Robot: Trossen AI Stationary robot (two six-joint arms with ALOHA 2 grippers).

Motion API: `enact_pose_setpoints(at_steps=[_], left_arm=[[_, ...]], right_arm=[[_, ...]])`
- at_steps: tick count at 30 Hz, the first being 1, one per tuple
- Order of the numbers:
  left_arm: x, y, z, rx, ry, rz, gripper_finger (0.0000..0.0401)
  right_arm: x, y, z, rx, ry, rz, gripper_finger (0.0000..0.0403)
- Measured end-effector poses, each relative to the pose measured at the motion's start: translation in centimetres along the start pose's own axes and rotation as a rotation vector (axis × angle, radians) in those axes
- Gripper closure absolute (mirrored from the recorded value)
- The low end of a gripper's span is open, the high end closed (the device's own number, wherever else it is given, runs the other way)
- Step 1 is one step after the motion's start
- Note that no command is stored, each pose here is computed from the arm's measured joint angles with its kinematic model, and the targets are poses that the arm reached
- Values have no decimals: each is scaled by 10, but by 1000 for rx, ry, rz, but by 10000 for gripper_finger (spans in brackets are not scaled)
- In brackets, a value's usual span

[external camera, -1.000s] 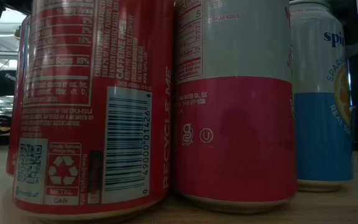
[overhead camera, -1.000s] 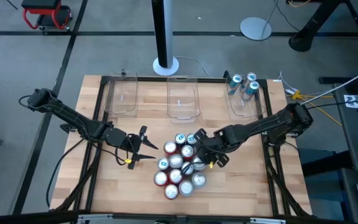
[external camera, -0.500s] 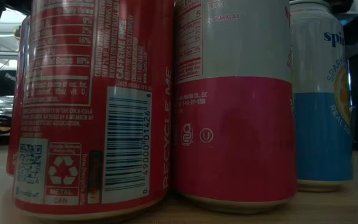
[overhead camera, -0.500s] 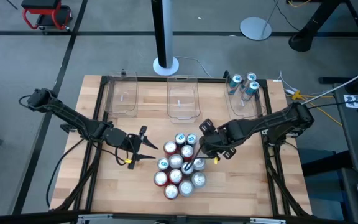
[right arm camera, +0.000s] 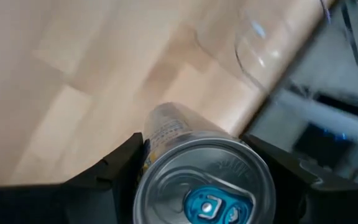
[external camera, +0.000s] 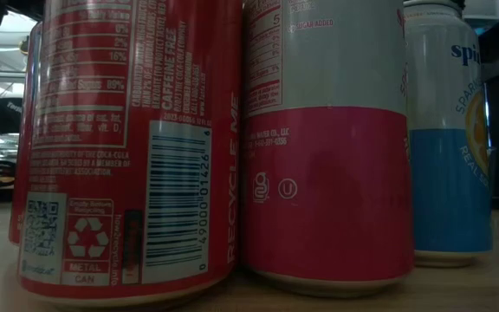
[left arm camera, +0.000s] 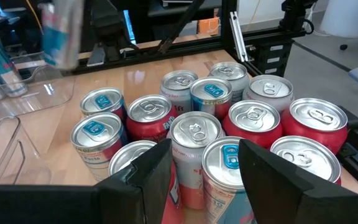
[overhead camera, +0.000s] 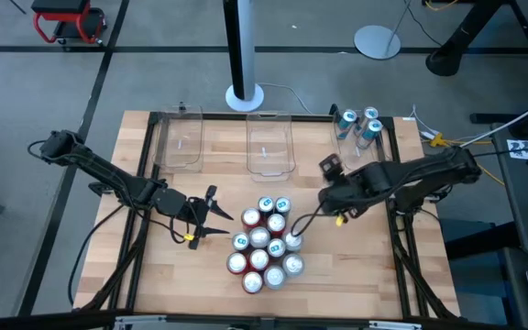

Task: Sort soda cans
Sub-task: Put the blue soda can into the top right transparent bin

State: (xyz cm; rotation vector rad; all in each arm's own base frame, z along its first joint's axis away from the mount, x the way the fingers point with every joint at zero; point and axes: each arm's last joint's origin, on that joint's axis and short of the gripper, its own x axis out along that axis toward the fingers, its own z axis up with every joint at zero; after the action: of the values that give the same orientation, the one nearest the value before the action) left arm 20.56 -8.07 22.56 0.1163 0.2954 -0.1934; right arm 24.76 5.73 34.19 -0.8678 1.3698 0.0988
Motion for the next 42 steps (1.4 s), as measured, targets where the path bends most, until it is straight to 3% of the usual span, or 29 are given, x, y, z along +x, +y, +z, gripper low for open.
enact_pose_setpoints(at_steps=[7,14,32,42], left_arm=[[0,0,0,1,-1,0,226],[0,0,0,3,0,0,226],[0,0,0,2,1,0,226],[0,0,0,1,1,0,226]], right_arm=[[-13,-18,-43,150,61,-99,168],[0,-40,-75,236,162,-94,168],[84,-76,-128,380,257,-11,168],[137,-75,-154,483,167,30,168]])
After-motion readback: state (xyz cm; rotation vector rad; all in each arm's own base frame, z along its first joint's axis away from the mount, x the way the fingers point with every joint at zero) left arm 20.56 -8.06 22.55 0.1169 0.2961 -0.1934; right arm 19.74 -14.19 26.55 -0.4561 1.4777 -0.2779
